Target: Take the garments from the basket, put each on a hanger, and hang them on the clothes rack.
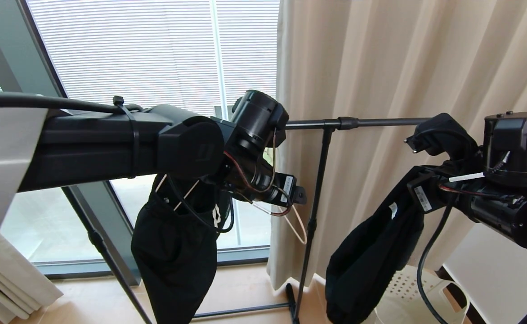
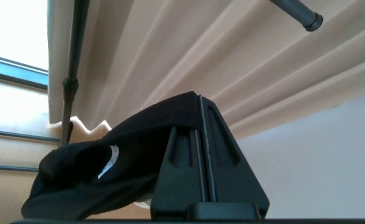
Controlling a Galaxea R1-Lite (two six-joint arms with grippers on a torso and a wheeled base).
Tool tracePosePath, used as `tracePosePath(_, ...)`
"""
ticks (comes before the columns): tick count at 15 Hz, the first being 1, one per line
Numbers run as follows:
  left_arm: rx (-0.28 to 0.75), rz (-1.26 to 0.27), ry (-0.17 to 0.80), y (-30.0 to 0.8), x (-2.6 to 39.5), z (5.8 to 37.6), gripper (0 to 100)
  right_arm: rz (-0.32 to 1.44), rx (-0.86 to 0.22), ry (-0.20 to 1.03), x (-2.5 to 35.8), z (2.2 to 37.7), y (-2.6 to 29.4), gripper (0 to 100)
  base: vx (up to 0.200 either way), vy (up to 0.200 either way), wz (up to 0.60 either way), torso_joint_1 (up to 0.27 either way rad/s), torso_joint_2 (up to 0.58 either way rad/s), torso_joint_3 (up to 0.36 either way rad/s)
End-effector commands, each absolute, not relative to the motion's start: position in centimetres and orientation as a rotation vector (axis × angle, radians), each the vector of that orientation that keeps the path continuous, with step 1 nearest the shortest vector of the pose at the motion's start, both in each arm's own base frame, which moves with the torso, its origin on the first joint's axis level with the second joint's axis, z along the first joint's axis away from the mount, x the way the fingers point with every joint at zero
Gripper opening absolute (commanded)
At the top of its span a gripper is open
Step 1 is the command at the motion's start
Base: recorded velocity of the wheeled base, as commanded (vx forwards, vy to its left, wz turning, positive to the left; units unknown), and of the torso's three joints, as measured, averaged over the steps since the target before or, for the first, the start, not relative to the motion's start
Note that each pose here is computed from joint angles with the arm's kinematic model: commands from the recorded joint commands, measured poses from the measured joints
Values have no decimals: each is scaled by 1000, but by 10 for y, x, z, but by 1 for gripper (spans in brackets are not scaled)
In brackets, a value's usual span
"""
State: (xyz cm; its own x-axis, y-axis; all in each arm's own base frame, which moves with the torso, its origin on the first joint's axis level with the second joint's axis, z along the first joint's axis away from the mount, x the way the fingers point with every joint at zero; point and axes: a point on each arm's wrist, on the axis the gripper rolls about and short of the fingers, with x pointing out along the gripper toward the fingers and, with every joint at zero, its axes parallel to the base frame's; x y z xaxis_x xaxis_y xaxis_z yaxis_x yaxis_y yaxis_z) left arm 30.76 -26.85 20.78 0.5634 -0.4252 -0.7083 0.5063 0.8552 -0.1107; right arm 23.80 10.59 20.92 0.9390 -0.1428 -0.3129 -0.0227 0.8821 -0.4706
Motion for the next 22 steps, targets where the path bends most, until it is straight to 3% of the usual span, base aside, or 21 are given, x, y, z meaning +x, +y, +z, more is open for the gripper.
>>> tracePosePath(1, 139, -474, 820, -281, 320, 183, 100, -63, -490, 350, 239, 208, 106, 0, 0, 0, 0, 0, 0, 0)
tracePosePath(5, 83, -432, 821, -298, 333, 168, 100, -63, -490, 350, 239, 208, 106, 0, 0, 0, 0, 0, 0, 0)
tracePosePath(9, 38, -427, 792, -299, 347, 173, 100, -68, -491, 348, 238, 208, 106, 0, 0, 0, 0, 0, 0, 0)
tracePosePath(16, 13, -381, 781, -297, 382, 135, 100, -64, -493, 350, 238, 207, 107, 0, 0, 0, 0, 0, 0, 0)
tracePosePath(22, 33, -318, 787, -280, 375, 160, 100, -62, -497, 358, 240, 204, 109, 0, 0, 0, 0, 0, 0, 0)
